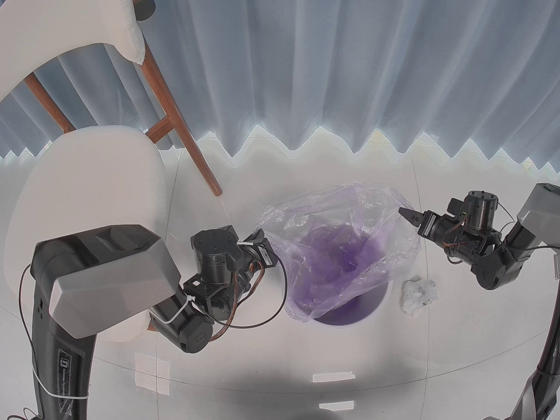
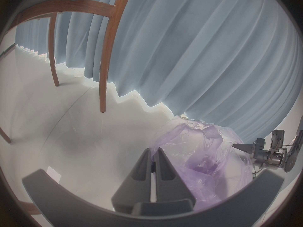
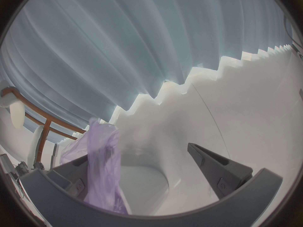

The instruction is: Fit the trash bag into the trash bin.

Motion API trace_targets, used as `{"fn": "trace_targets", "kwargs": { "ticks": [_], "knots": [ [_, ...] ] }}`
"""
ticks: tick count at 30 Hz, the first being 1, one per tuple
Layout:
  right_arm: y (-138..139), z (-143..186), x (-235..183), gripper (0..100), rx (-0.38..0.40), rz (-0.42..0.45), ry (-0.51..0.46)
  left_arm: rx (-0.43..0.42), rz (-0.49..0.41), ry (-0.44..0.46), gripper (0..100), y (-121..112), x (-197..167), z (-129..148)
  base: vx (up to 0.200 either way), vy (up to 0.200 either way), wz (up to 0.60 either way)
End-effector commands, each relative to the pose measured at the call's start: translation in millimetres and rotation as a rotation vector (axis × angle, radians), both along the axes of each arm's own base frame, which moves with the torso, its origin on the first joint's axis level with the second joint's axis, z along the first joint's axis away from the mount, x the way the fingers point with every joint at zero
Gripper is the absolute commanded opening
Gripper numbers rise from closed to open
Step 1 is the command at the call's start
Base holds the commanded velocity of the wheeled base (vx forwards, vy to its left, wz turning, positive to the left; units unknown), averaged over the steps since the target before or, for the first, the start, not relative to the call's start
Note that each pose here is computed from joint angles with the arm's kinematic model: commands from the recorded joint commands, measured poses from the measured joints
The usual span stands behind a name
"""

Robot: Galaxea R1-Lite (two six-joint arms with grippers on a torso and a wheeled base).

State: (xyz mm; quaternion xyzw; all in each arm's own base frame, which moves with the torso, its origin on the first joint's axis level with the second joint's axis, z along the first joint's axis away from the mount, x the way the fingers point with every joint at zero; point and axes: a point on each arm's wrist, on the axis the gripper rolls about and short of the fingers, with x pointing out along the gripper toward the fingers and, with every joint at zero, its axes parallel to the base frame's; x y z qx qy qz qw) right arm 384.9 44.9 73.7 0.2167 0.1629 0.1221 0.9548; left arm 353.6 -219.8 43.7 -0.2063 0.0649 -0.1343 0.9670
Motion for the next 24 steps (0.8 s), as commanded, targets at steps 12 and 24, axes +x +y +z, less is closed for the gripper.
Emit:
{"fn": "trace_targets", "kwargs": {
  "ticks": [12,24],
  "knots": [
    [18,9,-94,100,0.028,0.085,0.128,-0.008,-0.017,0.005,0,-3,-5,-1,0.0,0.0,0.0],
    [27,-23,-100,100,0.02,0.064,0.249,-0.013,-0.017,-0.009,0,-3,-4,1,0.0,0.0,0.0]
  ]
}}
